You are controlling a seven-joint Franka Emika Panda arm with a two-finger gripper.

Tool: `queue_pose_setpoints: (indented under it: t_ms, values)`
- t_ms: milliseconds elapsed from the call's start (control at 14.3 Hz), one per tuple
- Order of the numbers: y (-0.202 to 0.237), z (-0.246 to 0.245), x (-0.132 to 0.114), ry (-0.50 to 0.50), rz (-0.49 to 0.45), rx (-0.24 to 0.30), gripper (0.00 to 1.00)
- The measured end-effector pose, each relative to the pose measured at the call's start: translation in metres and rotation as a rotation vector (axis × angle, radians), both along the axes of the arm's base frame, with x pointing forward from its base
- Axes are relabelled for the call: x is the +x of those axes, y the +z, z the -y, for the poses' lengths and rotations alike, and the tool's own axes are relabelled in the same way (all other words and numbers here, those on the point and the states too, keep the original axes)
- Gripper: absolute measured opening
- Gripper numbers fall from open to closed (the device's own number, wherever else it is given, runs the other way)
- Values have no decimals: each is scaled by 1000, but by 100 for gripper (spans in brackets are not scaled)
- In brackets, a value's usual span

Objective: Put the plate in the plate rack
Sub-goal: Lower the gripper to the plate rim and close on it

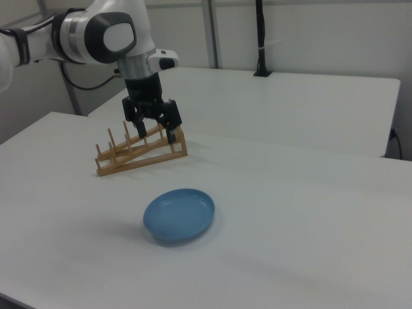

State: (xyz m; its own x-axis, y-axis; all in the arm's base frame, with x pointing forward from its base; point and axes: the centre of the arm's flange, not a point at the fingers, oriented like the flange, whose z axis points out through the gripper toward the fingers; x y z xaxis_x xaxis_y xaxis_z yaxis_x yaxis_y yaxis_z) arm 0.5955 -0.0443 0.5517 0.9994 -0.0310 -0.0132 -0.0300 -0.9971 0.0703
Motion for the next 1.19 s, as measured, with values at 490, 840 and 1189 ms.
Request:
queue_pose_setpoints:
  t_ms: [490, 840, 1189]
  values:
    - [-50, 47, 12, 89, -85, 42, 96]
    - [-124, 79, 37, 168, -122, 29, 89]
    - [-170, 104, 50, 205, -123, 15, 85]
